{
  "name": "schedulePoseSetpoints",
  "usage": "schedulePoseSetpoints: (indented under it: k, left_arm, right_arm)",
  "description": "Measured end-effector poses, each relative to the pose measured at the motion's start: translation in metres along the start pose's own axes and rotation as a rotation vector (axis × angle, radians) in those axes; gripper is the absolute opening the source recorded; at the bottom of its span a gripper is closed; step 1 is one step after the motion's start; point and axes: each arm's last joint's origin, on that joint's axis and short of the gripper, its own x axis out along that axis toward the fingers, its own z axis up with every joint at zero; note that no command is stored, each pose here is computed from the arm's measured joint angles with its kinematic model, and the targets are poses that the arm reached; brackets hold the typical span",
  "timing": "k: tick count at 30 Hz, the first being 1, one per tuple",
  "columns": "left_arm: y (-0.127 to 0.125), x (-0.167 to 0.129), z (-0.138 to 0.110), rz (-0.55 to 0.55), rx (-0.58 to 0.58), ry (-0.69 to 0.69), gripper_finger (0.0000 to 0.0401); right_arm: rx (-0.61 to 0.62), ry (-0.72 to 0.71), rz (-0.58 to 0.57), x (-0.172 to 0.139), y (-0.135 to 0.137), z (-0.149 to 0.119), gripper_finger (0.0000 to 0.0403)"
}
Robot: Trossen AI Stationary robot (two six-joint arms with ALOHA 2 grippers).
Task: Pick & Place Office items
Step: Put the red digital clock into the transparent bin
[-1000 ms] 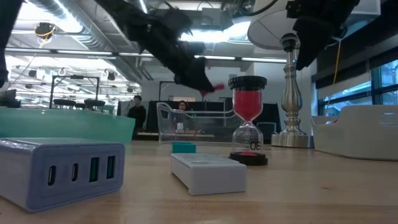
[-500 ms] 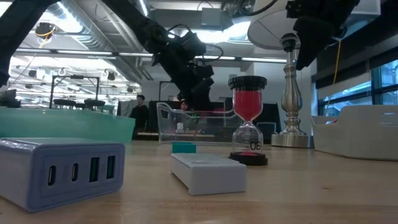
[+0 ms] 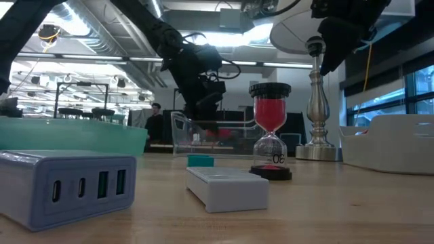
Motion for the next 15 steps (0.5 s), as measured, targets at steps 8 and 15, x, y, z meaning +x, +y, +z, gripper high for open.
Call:
schedulePoseSetpoints:
  k: [8, 15]
  left_arm:
    - [0.0000, 0.0000, -0.0004, -0.001, -0.001, 0.004, 0.0155]
    - [-0.0013, -0.0002, -0.0064, -0.021, 0.001, 0.065, 0.0155]
  right_arm:
    - [0.005, -0.003, 0.003, 0.0000, 0.0004, 0.0004, 0.0274]
    - [0.009, -0.005, 0.005, 0.0000, 0.0006, 0.0006, 0.0274]
